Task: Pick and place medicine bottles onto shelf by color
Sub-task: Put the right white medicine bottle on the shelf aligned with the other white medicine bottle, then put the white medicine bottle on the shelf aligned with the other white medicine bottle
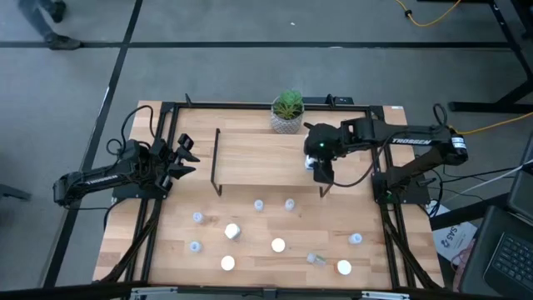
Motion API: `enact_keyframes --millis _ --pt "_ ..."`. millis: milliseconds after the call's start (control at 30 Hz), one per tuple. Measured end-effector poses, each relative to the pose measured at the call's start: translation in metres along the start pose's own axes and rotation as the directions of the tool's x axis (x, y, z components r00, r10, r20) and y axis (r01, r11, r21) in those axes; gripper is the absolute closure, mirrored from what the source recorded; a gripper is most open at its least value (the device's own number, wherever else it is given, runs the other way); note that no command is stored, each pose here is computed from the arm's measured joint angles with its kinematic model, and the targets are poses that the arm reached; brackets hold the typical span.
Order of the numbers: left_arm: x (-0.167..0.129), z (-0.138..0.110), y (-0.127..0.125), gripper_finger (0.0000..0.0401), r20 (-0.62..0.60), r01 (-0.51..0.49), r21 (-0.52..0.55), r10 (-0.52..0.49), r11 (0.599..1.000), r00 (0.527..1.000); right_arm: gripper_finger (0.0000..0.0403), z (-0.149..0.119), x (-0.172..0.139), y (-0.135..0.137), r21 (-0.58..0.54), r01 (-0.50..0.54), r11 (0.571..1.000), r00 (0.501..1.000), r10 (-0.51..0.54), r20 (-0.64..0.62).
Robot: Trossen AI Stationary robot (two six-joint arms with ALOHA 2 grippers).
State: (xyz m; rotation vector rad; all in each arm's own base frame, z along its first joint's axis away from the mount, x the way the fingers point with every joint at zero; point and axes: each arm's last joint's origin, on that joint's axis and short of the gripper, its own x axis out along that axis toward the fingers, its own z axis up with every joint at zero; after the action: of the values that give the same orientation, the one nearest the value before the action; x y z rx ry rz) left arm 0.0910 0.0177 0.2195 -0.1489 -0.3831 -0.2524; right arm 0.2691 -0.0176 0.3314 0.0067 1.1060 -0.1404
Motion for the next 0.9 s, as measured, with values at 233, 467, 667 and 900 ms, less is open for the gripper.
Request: enact_keyframes --millis 233,467,667,900 --pt "0.0 0.0 0.0 0.0277 -0.001 0.0 -0.001 0.0 1.0 1.0 0.0146 0.016 -0.031 -0.002 0.063 -0.009 0.998 0.994 0.002 0.107" --pt "0.0 -0.002 0.001 0.0277 -0.019 -0.007 -0.055 0.006 0.998 1.0 0.0146 0.03 -0.066 0.019 0.05 -0.206 0.977 0.954 0.189 0.232" --pt "0.004 0.004 0.0 0.0277 -0.136 -0.053 -0.107 0.038 0.993 0.99 0.0146 0.014 -0.087 0.055 -0.07 -0.326 0.943 0.928 0.333 0.165" --pt "0.017 0.049 -0.019 0.0277 -0.27 0.032 -0.082 -0.054 0.996 0.961 0.0146 -0.002 -0.094 0.085 -0.092 -0.246 0.965 0.954 0.258 0.155"
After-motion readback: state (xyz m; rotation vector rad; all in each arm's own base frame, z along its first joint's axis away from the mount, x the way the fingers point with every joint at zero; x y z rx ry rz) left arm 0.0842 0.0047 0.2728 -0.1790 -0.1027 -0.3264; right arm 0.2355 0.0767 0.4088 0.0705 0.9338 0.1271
